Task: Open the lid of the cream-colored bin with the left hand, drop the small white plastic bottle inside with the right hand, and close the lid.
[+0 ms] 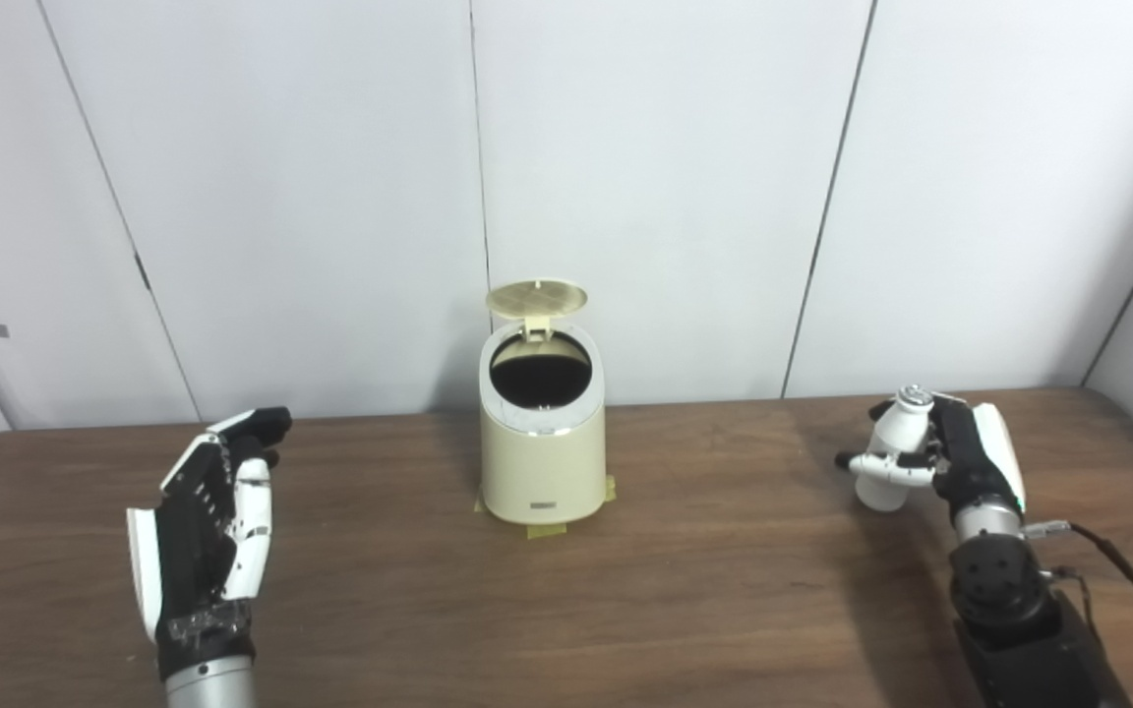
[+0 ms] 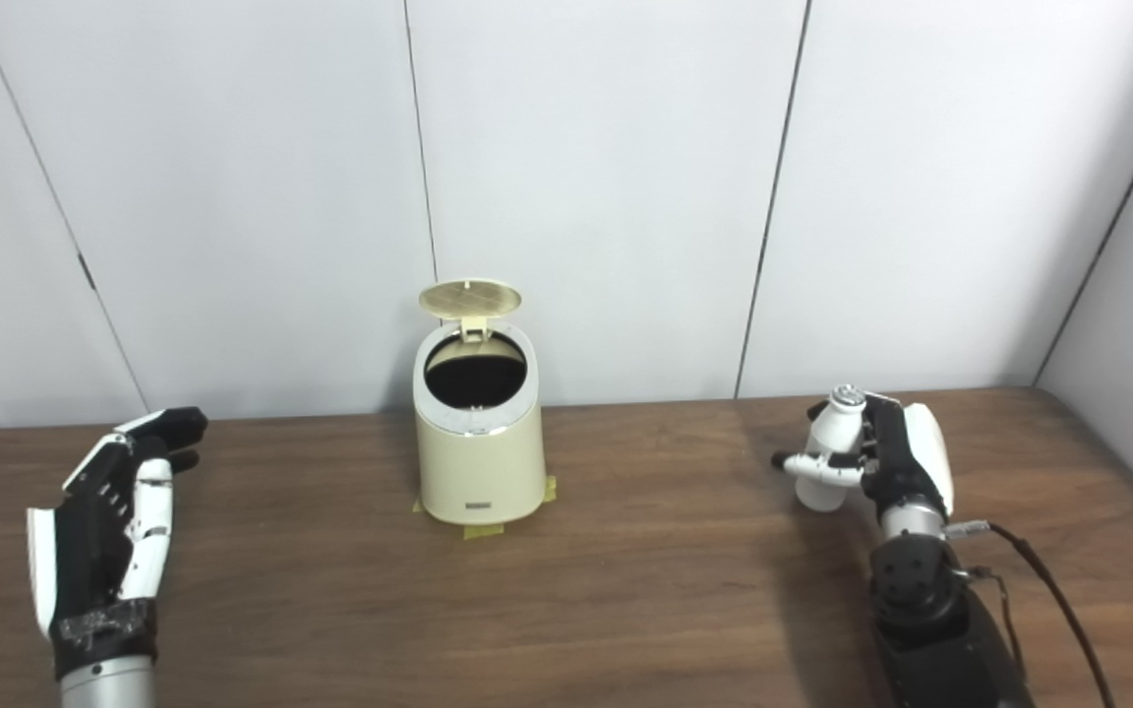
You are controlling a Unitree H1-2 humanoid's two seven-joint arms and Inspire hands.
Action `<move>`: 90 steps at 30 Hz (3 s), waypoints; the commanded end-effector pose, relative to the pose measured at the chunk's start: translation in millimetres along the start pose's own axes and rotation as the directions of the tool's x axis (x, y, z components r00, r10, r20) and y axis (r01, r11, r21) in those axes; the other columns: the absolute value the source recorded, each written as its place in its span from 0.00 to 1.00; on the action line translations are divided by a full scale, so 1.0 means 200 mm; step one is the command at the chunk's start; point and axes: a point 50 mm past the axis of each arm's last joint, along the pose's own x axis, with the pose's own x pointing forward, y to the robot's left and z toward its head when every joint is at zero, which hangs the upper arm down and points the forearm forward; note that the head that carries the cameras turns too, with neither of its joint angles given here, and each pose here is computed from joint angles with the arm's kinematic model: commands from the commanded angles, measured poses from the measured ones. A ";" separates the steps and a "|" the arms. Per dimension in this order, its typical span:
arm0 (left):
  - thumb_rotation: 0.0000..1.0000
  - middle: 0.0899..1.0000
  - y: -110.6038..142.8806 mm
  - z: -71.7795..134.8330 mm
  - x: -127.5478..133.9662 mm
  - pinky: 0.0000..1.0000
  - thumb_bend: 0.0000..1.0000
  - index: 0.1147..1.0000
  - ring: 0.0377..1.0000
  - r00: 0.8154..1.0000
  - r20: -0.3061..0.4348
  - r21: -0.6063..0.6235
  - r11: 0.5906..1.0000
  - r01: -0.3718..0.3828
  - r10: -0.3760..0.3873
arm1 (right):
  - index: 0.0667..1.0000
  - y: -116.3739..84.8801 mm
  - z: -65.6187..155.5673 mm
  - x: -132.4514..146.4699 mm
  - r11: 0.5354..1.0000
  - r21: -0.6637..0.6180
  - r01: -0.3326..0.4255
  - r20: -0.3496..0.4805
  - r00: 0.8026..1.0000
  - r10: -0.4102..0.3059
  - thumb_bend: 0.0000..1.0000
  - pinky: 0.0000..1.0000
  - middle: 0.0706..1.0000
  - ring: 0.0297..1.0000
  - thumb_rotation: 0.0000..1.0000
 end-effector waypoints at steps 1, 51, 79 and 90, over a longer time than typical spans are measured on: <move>0.68 0.66 -0.01 0.08 0.06 0.69 0.20 0.62 0.71 0.996 0.094 -0.021 1.000 -0.009 0.011 | 0.68 -0.12 0.10 0.05 0.999 -0.029 0.036 0.053 0.998 -0.035 0.90 0.55 0.66 0.62 0.09; 0.69 0.65 -0.01 0.09 0.06 0.68 0.21 0.62 0.71 0.995 0.095 -0.012 1.000 -0.011 0.012 | 0.46 -0.21 -0.01 -0.01 0.985 0.082 0.152 0.036 0.987 -0.155 0.52 0.35 0.47 0.40 0.00; 0.69 0.65 -0.02 0.09 0.07 0.68 0.21 0.61 0.71 0.995 0.101 -0.017 1.000 -0.011 0.013 | 0.69 -0.19 0.05 0.03 1.000 -0.015 0.018 -0.026 0.999 -0.018 0.95 0.53 0.66 0.61 0.20; 0.68 0.65 -0.03 0.09 0.07 0.68 0.20 0.61 0.70 0.995 0.100 -0.013 1.000 -0.014 0.015 | 0.68 -0.17 0.08 0.06 1.000 0.008 0.015 -0.018 1.000 -0.014 0.97 0.54 0.66 0.62 0.21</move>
